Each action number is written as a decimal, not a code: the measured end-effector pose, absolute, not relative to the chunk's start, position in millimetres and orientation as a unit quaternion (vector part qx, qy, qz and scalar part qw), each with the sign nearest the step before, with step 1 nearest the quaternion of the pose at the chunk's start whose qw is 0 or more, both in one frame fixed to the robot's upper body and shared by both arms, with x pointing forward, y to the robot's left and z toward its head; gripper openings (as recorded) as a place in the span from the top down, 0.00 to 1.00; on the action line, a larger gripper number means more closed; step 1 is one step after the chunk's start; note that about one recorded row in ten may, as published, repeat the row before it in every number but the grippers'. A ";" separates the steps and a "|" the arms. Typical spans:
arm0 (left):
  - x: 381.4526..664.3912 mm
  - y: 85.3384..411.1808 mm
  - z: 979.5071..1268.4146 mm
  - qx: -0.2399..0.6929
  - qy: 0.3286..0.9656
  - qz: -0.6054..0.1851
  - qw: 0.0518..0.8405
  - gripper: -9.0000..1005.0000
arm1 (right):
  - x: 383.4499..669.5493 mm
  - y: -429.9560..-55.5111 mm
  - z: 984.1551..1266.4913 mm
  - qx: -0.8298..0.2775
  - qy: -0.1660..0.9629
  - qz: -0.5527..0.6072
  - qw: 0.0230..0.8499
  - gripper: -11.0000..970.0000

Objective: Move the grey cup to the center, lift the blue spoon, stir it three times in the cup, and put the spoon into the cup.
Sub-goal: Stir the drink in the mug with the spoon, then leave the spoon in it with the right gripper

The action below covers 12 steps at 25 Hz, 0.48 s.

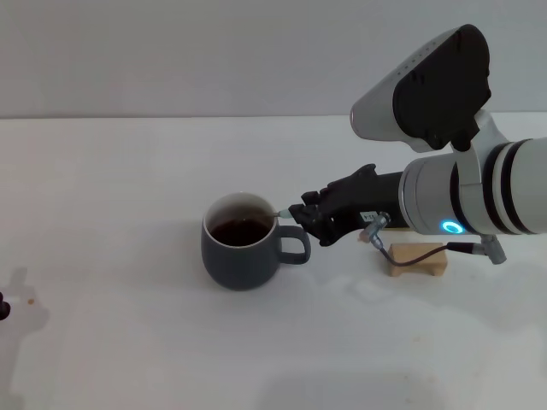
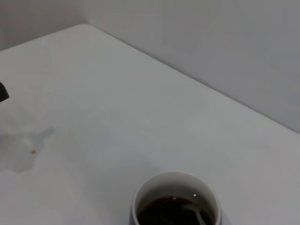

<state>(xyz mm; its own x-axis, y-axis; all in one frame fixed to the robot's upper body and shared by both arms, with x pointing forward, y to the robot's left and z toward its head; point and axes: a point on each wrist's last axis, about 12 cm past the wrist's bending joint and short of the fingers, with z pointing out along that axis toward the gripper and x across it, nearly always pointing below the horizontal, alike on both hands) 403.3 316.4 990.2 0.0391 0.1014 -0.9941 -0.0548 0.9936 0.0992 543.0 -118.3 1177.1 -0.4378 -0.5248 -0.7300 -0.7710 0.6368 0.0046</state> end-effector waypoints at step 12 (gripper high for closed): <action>401.4 317.8 989.2 0.017 0.693 0.057 0.718 0.99 | 527.0 -103.4 1177.5 -0.407 0.827 0.189 0.339 0.82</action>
<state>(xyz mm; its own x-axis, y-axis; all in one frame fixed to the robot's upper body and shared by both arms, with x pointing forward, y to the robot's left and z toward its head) 401.4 317.8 989.2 0.0327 0.1049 -0.9939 -0.0580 0.9930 0.1029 527.0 -103.4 1177.5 -0.4392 -0.5438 -0.7151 -0.8009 0.5977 0.0374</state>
